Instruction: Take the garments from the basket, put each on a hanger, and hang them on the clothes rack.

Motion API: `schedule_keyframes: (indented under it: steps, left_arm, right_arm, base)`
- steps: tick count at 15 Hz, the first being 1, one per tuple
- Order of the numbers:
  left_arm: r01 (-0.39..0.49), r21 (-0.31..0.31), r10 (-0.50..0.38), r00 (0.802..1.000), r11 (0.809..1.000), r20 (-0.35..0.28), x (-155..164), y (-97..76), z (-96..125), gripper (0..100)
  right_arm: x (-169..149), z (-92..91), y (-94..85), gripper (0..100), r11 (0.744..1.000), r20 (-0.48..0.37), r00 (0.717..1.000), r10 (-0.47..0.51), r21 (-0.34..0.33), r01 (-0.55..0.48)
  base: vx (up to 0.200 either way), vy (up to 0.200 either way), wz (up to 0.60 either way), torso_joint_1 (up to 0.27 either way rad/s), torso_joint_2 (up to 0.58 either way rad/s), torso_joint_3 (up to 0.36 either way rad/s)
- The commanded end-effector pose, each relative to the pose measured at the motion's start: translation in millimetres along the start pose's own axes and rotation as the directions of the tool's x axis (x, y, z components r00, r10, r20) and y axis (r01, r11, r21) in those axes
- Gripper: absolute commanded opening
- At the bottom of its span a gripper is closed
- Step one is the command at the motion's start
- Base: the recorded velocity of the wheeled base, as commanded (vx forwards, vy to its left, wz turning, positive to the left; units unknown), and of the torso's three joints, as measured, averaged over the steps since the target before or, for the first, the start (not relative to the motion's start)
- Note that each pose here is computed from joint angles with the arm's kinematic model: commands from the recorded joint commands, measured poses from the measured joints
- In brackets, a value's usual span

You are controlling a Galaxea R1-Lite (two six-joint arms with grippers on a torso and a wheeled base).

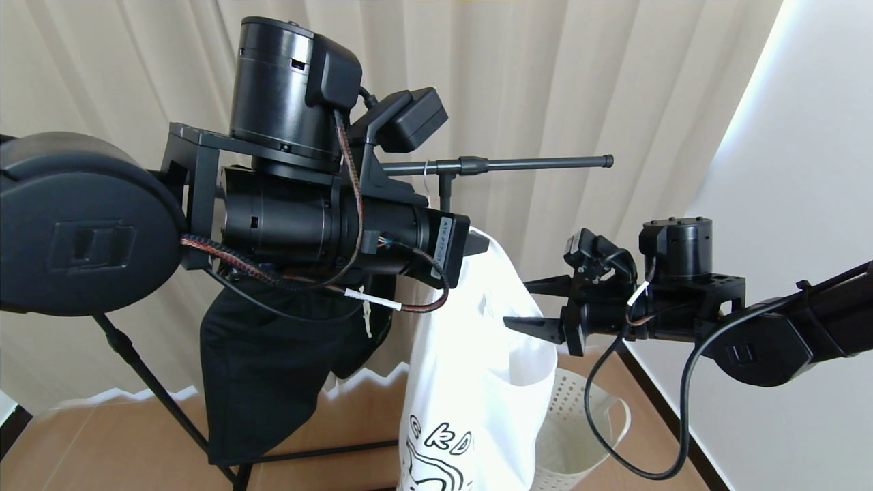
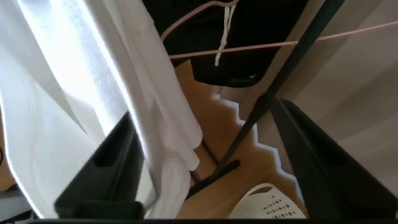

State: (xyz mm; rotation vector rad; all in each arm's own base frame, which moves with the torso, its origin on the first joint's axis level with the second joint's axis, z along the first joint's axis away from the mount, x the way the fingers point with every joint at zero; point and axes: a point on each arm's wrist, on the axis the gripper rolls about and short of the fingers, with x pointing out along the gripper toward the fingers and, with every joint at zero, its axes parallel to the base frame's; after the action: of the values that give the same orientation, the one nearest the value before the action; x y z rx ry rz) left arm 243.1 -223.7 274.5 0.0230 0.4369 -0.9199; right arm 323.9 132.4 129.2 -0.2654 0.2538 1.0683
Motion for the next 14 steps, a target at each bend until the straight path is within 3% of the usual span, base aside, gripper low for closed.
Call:
schedule_keyframes:
  steps: [1,7,10,12,13,14]
  left_arm:
    - [-0.001,0.000,0.001,1.000,1.000,0.002,-2,0.0,0,0]
    - [-0.025,-0.025,0.023,0.997,0.999,-0.071,10,7.8,-18,0]
    - [-0.086,-0.046,0.079,0.987,0.995,-0.136,31,25.6,-33,0]
    - [-0.124,-0.044,0.116,0.981,0.991,-0.158,38,30.4,-39,0]
    - [-0.159,-0.036,0.150,0.971,0.987,-0.184,48,34.3,-45,0]
    - [-0.162,-0.028,0.154,0.970,0.986,-0.186,49,34.7,-46,0]
  right_arm:
    - [-5,-1.6,-0.2,0,1.000,-0.007,1.000,-0.018,0.005,0.018]
    - [-40,-2.3,14.4,0,0.986,-0.054,0.986,-0.160,0.034,0.162]
    - [-46,12.7,17.8,0,0.939,-0.074,0.939,-0.337,0.047,0.341]
    - [-43,20.2,26.9,0,0.924,-0.076,0.924,-0.375,0.042,0.379]
    - [-42,30.6,39.5,0,0.883,-0.084,0.881,-0.466,0.025,0.469]
    - [-42,32.4,43.1,0,0.871,-0.087,0.868,-0.488,0.018,0.492]
  base:
    - [0.000,0.000,0.00,0.000,0.00,0.000]
    - [0.000,0.000,0.00,0.000,0.00,0.000]
    - [0.000,0.000,0.00,0.000,0.00,0.000]
    - [0.000,0.000,0.00,0.000,0.00,0.000]
    - [0.000,0.000,0.00,0.000,0.00,0.000]
    - [0.000,0.000,0.00,0.000,0.00,0.000]
